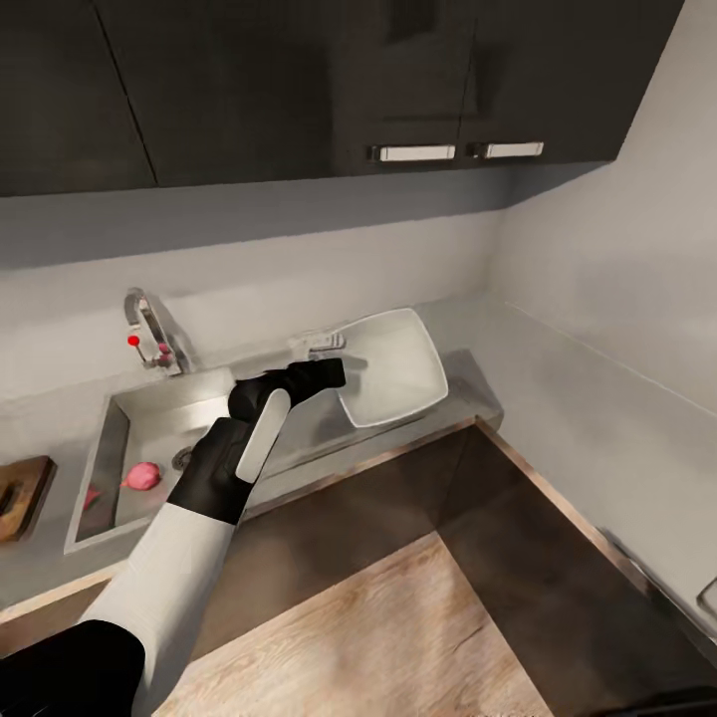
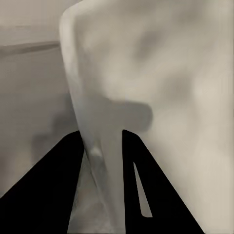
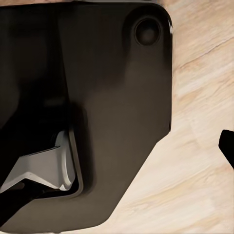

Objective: In the kitchen, take the Vidalia onion out of the sink, dice it on the chopping board with the paring knife, put the diced onion into the bowl on the countertop, then place both the paring knife and the chopping board into the sink.

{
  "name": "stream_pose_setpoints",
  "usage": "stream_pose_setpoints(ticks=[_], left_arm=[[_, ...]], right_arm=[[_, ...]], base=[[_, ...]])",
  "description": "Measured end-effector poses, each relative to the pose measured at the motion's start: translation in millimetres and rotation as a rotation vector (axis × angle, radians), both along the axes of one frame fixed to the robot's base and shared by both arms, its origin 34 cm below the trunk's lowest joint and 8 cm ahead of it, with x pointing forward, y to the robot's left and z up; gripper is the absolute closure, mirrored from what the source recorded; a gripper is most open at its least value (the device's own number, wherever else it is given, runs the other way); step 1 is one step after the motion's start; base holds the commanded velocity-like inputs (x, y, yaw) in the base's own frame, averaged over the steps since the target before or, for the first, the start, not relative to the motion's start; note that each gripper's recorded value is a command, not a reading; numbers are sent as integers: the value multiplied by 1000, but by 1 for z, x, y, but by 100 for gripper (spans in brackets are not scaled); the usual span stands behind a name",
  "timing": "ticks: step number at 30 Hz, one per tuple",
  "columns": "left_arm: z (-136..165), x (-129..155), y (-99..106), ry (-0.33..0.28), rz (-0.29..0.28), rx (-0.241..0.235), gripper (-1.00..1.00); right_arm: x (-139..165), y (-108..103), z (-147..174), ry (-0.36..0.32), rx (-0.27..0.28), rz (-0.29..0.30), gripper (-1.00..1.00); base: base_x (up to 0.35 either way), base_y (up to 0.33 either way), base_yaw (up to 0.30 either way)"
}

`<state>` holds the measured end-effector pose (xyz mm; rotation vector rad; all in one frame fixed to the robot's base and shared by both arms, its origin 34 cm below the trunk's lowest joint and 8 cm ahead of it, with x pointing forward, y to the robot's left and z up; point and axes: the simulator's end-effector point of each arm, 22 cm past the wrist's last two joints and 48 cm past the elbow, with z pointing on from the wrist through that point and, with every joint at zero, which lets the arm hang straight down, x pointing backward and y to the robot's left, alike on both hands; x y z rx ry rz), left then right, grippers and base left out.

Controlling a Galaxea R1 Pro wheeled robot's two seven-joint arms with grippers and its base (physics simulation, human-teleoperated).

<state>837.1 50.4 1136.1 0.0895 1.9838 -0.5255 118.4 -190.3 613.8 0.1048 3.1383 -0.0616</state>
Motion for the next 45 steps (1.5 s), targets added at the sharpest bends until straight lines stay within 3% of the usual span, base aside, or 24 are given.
stream_pose_setpoints(ticks=[9, 16, 27, 45], left_arm=[[5, 0, 8, -8, 11, 8, 100], [8, 10, 47, 16, 99, -73, 100], [6, 18, 116, 44, 237, -145, 100], [-2, 17, 161, 68, 297, -121, 100]], right_arm=[[4, 0, 0, -11, 0, 0, -100], [8, 0, 0, -21, 0, 0, -100], [13, 0, 1, -35, 0, 0, -100], [22, -1, 1, -58, -1, 0, -100]], base=[[-292, 178, 211], [-245, 229, 211], [-232, 236, 211], [-210, 244, 211]])
